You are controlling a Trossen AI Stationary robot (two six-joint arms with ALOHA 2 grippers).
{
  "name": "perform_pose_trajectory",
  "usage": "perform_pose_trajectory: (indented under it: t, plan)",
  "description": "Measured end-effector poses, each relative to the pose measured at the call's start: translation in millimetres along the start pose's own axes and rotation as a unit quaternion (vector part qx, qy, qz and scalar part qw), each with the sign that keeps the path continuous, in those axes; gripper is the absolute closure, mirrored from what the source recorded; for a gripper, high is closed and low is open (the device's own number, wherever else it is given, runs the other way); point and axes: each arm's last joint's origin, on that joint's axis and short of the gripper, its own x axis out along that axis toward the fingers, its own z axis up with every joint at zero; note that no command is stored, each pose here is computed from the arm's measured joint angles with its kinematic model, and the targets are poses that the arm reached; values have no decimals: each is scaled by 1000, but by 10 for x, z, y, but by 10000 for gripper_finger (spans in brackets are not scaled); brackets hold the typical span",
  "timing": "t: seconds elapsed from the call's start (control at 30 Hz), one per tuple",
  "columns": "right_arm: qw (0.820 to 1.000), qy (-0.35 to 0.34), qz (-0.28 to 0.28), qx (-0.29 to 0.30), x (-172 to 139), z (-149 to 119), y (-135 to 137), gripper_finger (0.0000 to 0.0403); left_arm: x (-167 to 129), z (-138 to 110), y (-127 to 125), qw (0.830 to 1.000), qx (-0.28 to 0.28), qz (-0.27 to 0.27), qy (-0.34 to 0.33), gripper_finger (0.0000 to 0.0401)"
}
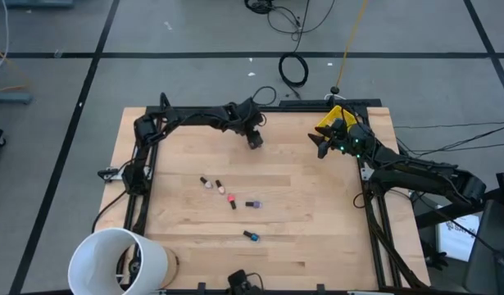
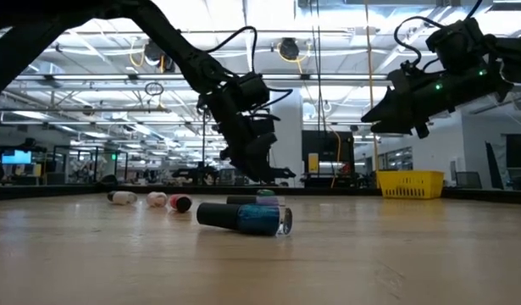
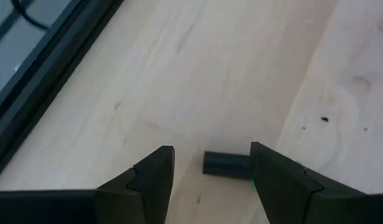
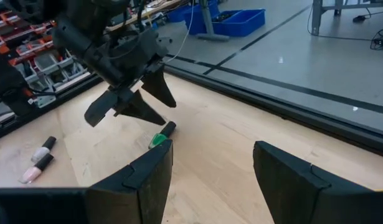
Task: Pick & Place Nail Polish
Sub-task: Put the green nail polish bottle into the yellow bin
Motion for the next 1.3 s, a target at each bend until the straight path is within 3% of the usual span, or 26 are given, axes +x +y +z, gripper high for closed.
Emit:
perform_pose_trajectory:
  t: [0.1, 0.23, 0.33, 0.43, 0.57, 0.8, 1.03, 1.3]
  plan:
    - [1000, 0, 1, 2, 0, -1, 2, 193, -2, -4, 61, 1000, -28, -8, 1, 214]
    - [1000, 5, 13, 10, 28, -20, 41, 193, -112, 38, 96, 999, -26, -24, -7, 235]
    - [999, 3, 32, 18, 88, -42, 105, 193, -317, 121, 57, 996, -16, -80, -28, 248]
    - [998, 13, 59, 22, 186, -78, 206, 193, -581, 221, -51, 991, 1, -112, -68, 259]
    - [995, 46, 88, 13, 392, -102, 402, 193, -1025, 254, -270, 979, 49, -93, -174, 274]
    - [991, 98, 82, -38, 1006, -142, 786, 193, -1711, -112, -417, 942, 76, -63, -322, 290]
    - [980, 190, 39, -47, 1713, -185, 874, 193, -2058, -572, -358, 909, 46, -55, -411, 289]
    - [971, 235, 17, -50, 2186, -241, 918, 193, -2128, -728, -341, 906, 41, -48, -419, 288]
